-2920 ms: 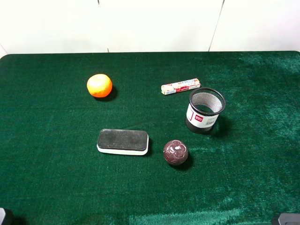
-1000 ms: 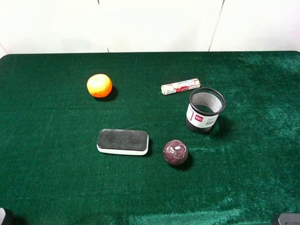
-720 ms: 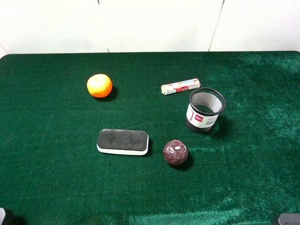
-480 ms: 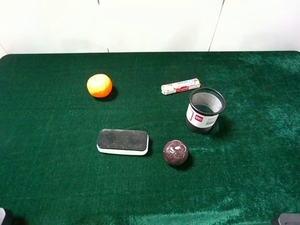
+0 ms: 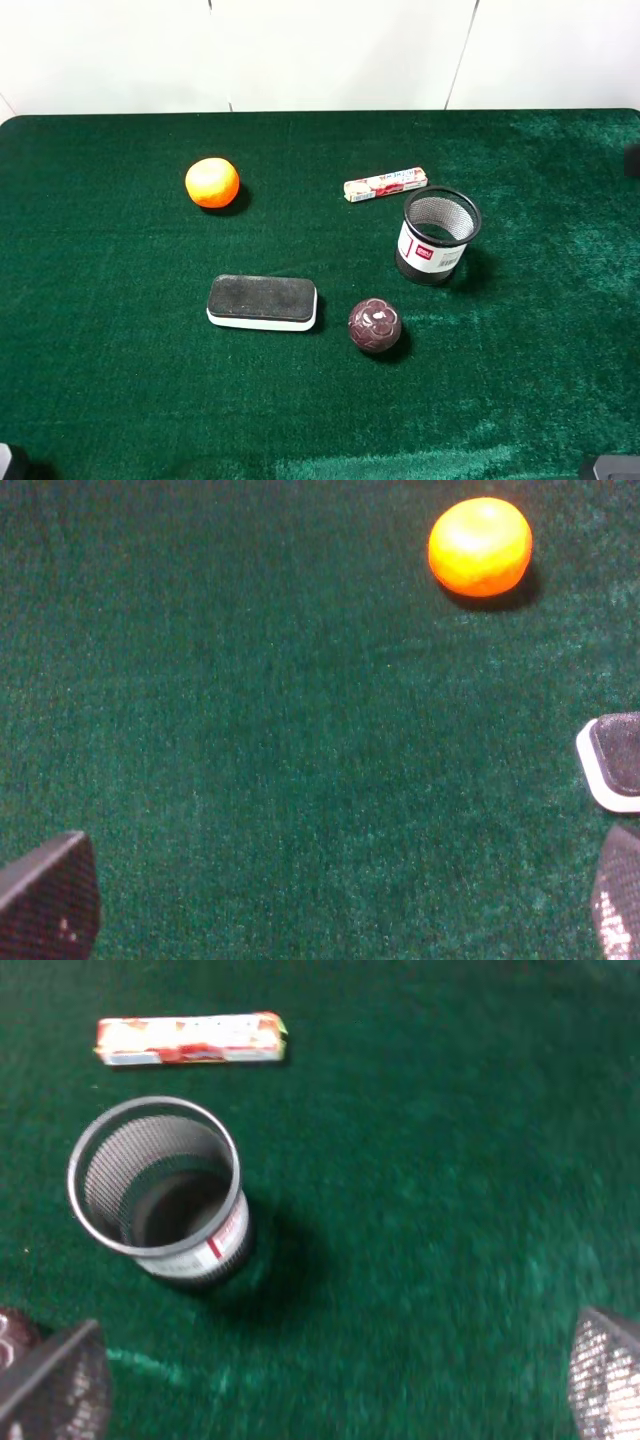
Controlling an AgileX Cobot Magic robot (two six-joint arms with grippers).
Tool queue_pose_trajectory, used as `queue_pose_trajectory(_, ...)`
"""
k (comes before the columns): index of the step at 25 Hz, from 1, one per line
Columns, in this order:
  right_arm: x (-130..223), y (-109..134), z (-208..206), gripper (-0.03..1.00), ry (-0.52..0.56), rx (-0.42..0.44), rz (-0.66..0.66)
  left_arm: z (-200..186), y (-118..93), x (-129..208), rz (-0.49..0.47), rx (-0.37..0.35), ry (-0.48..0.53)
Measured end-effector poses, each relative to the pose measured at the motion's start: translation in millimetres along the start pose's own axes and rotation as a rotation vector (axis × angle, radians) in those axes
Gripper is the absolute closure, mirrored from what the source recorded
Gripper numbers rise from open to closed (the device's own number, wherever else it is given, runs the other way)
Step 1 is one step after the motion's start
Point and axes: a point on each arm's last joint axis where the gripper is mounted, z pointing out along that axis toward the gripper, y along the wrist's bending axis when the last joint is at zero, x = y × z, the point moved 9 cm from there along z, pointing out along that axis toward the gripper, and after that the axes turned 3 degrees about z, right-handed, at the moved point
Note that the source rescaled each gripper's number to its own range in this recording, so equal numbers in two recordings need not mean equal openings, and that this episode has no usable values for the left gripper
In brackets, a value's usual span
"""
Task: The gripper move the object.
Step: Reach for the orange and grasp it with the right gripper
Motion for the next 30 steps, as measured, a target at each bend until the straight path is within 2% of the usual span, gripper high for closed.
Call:
queue_pose_trajectory(5, -47.2, 25.7, 31.3, -0.03, 0.044, -0.05, -0.114, 0.0, 0.0, 0.0, 0.0, 0.0, 0.0)
queue_pose_trajectory(14, -107.2, 108.9, 92.3, -0.03, 0.078, -0.183, -0.331, 0.0, 0.0, 0.0, 0.0, 0.0, 0.0)
queue_pose_trajectory(23, -131.4, 179.5, 142.0, -0.03, 0.086, -0.268, -0.506, 0.0, 0.0, 0.0, 0.0, 0.0, 0.0)
queue_pose_trajectory(30, -136.9, 216.5, 183.0, -0.03, 0.108, -0.328, -0.543, 0.0, 0.0, 0.0, 0.0, 0.0, 0.0)
